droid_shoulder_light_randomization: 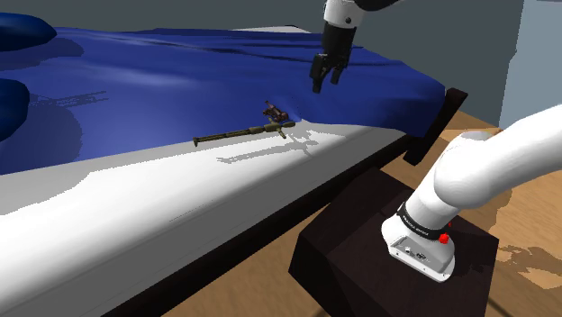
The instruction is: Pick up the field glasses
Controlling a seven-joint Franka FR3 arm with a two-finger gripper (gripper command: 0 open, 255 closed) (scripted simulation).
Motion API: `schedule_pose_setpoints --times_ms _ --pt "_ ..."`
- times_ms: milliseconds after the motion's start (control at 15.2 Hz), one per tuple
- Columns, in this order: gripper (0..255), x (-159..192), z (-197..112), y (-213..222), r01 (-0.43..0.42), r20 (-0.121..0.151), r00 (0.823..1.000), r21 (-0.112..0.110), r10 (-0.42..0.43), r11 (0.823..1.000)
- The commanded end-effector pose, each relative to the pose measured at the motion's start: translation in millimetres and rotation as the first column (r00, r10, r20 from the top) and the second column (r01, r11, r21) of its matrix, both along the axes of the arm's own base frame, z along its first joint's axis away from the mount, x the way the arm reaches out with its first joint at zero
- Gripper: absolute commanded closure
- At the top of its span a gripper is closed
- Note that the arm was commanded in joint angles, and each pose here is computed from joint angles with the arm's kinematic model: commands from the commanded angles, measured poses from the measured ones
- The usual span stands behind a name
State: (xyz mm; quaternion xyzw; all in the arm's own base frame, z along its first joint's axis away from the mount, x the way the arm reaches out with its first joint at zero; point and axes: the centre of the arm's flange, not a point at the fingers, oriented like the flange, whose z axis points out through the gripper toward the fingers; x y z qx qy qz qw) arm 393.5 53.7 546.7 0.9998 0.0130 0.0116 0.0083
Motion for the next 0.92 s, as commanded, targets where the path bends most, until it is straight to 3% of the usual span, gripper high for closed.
schedule_pose_setpoints --times_ms 0,594,858 --pt "0 20 -10 20 -0.003 -0.006 1.0 -0.007 0.003 1.0" --pt "0 108 -56 94 -0.017 -0.033 0.999 -0.041 0.015 0.999" --pt "0 108 -77 94 -0.017 -0.033 0.999 -0.041 0.015 0.999"
